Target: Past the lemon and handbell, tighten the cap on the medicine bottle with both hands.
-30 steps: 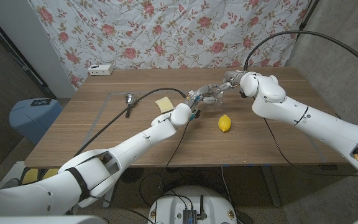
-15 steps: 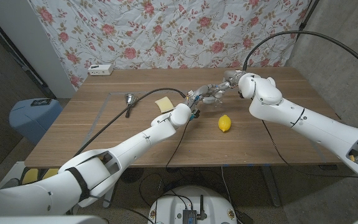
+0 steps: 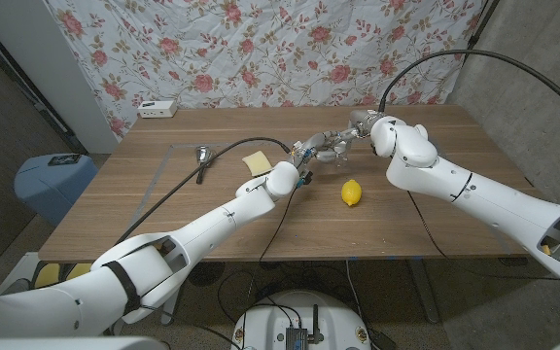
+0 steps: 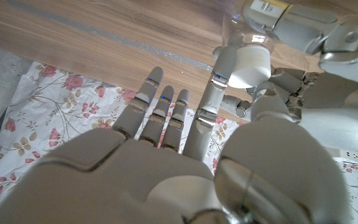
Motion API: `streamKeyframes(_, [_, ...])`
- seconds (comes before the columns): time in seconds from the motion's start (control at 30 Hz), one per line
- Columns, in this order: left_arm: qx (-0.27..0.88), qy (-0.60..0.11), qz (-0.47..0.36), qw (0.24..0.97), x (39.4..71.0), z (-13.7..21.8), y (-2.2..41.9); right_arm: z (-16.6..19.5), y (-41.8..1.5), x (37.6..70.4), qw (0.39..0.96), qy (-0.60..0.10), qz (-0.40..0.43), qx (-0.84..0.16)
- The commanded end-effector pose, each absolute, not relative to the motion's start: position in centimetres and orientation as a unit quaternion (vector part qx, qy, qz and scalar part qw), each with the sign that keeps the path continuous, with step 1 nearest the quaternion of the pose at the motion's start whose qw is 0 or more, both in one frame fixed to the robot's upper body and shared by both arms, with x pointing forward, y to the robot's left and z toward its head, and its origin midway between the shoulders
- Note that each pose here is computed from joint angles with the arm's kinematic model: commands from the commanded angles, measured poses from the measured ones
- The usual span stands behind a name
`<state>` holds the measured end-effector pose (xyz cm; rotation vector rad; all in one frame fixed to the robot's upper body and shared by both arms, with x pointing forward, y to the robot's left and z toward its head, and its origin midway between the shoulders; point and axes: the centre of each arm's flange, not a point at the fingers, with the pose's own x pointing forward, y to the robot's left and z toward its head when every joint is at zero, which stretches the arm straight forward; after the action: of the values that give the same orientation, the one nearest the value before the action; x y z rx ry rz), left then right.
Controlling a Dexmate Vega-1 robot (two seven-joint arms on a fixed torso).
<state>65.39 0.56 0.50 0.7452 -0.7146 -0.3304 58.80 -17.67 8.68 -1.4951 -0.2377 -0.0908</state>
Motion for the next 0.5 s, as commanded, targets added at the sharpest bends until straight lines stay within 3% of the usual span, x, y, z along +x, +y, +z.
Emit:
streamKeyframes(0.03, [0.354, -0.339, -0.157, 0.857, 65.27, 0.34, 0.58, 8.40, -17.70, 58.69, 0.728, -0.108, -0.050, -0.675])
streamKeyframes(0.5, [0.354, -0.340, -0.155, 0.857, 65.24, 0.34, 0.69, 8.84, -18.22, 58.03, 0.728, -0.116, -0.046, -0.674])
